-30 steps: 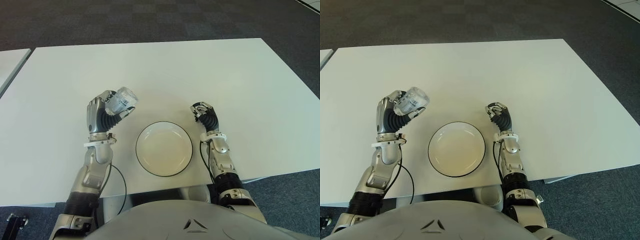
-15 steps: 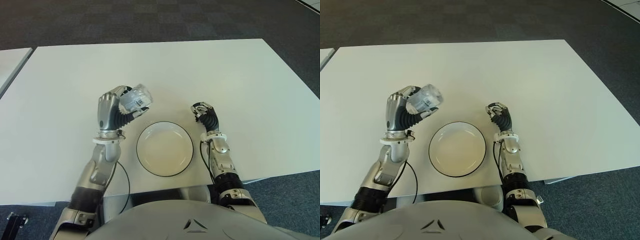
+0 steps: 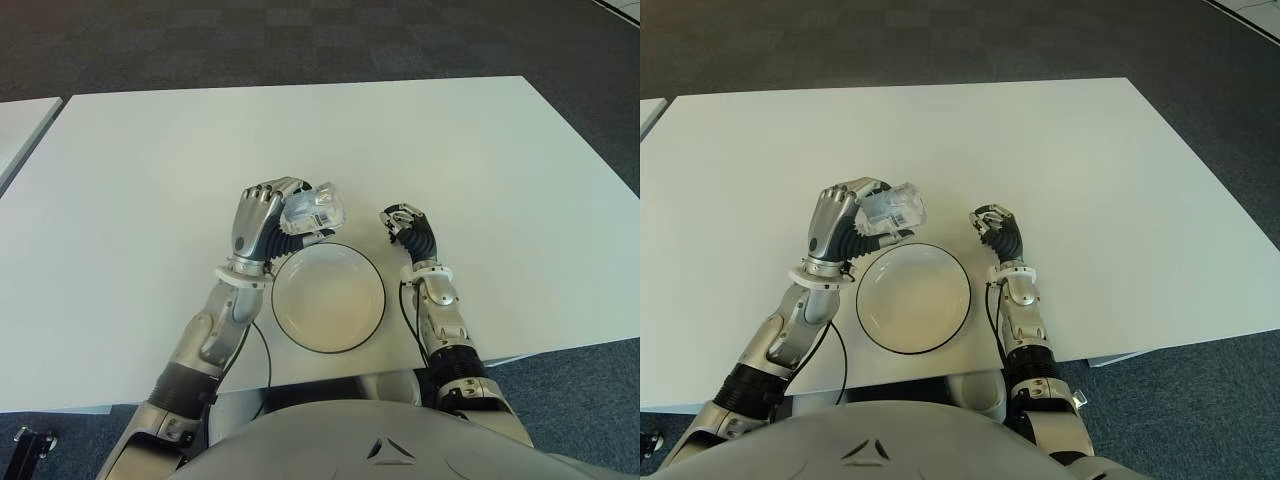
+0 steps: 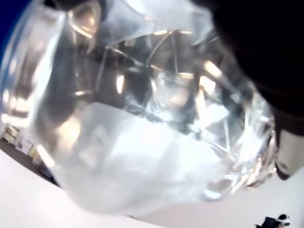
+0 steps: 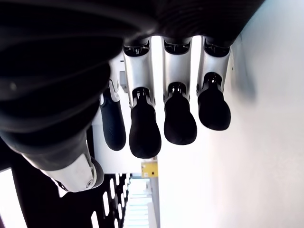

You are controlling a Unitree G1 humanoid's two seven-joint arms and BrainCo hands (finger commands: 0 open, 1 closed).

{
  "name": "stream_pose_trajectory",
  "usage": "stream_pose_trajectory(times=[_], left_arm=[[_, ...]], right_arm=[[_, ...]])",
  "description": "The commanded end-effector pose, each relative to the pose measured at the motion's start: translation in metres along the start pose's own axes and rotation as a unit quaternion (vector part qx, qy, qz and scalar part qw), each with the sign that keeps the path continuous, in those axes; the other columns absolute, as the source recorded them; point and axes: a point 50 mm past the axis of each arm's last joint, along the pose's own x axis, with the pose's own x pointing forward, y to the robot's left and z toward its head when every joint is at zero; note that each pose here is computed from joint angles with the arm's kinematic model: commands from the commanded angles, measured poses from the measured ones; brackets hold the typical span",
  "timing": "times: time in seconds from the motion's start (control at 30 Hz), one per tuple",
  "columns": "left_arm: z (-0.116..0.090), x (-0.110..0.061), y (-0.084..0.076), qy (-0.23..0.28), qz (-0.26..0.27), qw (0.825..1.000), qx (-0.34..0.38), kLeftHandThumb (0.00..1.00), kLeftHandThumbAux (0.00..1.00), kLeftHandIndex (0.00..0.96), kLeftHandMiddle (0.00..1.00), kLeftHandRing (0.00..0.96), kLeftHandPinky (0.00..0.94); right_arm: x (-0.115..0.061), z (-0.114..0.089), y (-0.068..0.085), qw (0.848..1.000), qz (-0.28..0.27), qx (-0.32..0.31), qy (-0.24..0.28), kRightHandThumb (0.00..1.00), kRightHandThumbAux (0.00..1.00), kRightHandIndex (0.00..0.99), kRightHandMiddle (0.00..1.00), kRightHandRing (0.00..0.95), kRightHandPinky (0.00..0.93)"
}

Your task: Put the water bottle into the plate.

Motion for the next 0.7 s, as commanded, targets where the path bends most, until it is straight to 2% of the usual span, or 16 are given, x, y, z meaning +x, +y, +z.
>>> stream_pose_trajectory(times=[0.03, 0.37, 0.7], left_arm=[[0.002, 0.001, -0.007, -0.017, -0.037, 0.999, 0.001, 0.852, 0.668, 0.397, 0.541, 0.865, 0.847], [0.008, -0.006, -0.029, -0.034, -0.117, 0.992, 0.030, 0.852, 0.667, 0.400, 0.546, 0.855, 0.829], [0.011, -0.016, -0.042, -0.043, -0.165, 0.985, 0.039, 0.853, 0.667, 0.402, 0.549, 0.836, 0.840]], right_arm=[[-0.005, -0.010, 0.000, 1.000, -0.001, 0.006, 0.027, 0.703, 0.728, 0.438, 0.757, 0.745, 0.727], [-0.005, -0.009, 0.000, 1.000, -0.004, 0.009, 0.024, 0.704, 0.728, 0.438, 0.758, 0.746, 0.734], [-0.005, -0.009, 0.001, 1.000, -0.004, 0.006, 0.026, 0.704, 0.728, 0.438, 0.757, 0.743, 0.727]])
